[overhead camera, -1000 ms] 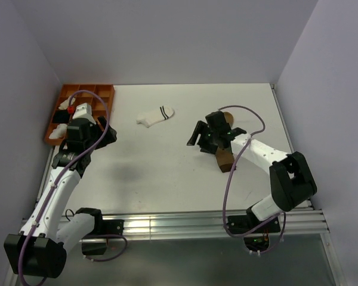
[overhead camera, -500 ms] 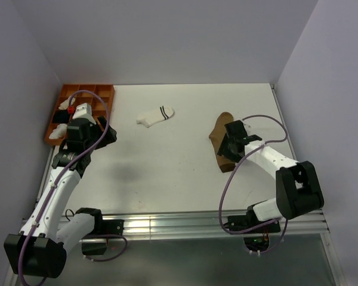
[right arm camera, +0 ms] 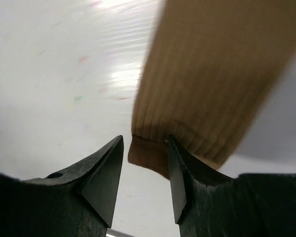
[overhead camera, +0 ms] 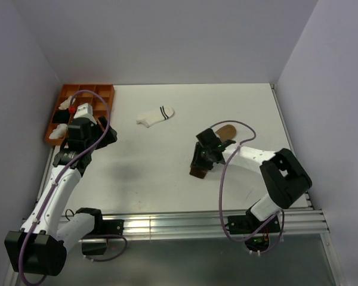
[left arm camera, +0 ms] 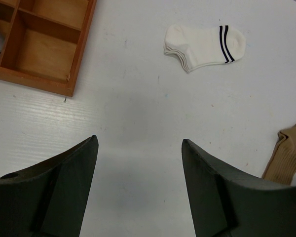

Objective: Roll the socks
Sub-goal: Adjust the sock at the center of the board.

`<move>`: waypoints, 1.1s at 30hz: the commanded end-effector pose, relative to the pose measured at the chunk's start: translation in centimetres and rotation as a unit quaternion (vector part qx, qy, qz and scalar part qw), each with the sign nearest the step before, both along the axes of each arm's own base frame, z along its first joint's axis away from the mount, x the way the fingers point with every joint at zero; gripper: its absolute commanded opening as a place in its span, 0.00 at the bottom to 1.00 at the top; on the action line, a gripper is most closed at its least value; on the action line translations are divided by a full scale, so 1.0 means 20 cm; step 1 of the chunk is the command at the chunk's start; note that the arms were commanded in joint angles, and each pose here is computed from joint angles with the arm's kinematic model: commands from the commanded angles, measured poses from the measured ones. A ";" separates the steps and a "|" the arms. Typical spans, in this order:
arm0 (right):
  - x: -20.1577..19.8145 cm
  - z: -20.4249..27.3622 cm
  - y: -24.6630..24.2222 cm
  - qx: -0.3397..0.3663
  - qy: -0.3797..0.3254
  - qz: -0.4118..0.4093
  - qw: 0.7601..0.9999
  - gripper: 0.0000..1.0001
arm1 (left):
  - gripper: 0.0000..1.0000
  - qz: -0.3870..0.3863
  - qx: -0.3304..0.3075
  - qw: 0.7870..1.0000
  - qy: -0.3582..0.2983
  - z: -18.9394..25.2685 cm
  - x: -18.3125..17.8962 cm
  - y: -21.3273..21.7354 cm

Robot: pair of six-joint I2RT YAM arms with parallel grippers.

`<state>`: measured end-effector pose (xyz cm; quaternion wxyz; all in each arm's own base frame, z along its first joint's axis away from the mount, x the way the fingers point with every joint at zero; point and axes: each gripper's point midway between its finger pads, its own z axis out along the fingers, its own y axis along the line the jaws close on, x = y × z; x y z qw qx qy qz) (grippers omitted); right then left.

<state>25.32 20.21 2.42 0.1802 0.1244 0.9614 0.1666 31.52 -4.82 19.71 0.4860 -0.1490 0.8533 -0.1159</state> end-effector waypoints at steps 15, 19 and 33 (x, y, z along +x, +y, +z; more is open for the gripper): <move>0.09 0.16 0.13 -0.111 -0.099 0.123 0.981 0.48 | 0.74 -0.001 -0.001 1.000 -0.012 0.03 0.03 0.00; 0.06 0.06 0.14 -0.106 -0.087 0.144 0.980 0.41 | 0.74 -0.002 -0.005 1.000 -0.009 0.03 0.03 0.00; 0.04 0.06 0.47 -0.111 -0.107 0.204 0.967 0.41 | 0.74 0.001 -0.007 1.000 -0.003 0.01 0.03 0.01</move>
